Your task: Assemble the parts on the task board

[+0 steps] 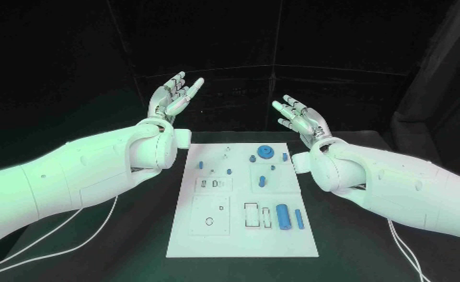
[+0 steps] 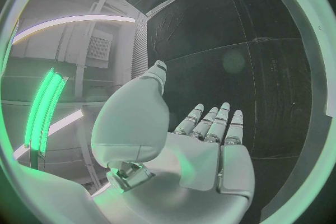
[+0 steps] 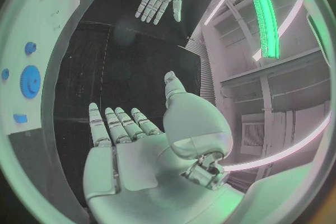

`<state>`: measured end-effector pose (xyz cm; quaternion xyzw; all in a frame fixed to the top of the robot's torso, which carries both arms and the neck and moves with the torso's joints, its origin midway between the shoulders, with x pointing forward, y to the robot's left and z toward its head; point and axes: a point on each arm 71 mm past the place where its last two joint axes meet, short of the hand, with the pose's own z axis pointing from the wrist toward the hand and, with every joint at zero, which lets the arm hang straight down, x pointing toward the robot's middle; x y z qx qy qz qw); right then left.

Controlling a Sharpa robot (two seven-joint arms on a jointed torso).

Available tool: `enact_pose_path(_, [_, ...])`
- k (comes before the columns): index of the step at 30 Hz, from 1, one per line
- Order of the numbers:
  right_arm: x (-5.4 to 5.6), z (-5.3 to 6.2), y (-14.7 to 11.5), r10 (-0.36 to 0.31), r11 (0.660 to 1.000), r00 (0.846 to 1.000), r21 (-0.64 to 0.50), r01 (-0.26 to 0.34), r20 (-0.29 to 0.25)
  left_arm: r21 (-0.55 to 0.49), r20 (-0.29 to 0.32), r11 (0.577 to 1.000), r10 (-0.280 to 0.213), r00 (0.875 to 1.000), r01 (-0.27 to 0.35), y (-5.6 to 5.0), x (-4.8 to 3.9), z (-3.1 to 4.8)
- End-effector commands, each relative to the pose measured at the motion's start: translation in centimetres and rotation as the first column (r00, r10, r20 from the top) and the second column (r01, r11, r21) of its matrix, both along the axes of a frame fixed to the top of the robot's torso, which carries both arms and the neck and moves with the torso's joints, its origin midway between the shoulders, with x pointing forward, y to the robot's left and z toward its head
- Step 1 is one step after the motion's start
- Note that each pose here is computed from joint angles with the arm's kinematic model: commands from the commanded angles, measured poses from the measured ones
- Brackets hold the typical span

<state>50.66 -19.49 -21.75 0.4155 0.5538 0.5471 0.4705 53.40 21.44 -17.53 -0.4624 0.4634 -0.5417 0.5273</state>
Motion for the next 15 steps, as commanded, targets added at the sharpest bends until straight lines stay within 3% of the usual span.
enact_pose_path(1, [0.2,0.1,1.1,0.197,0.979,0.980,-0.054,-0.197,-0.008,-0.044,0.042,0.998,-0.052,0.998,0.053,-0.3,0.03,0.39])
enact_pose_path(8, [0.6,0.1,1.2,0.239,0.968,0.971,-0.078,-0.239,-0.013,-0.044,0.042,0.998,-0.052,0.998,0.053,-0.3,0.03,0.39])
enact_pose_path(9, [0.8,0.3,-0.6,0.180,0.979,0.984,-0.100,-0.178,0.014,-0.043,0.035,0.998,-0.046,0.998,0.048,0.8,0.08,0.34])
enact_pose_path(15, [1.2,0.5,-1.5,0.152,0.975,0.986,-0.176,-0.138,0.072,-0.048,0.032,0.997,-0.055,0.998,0.056,1.1,-0.03,0.35])
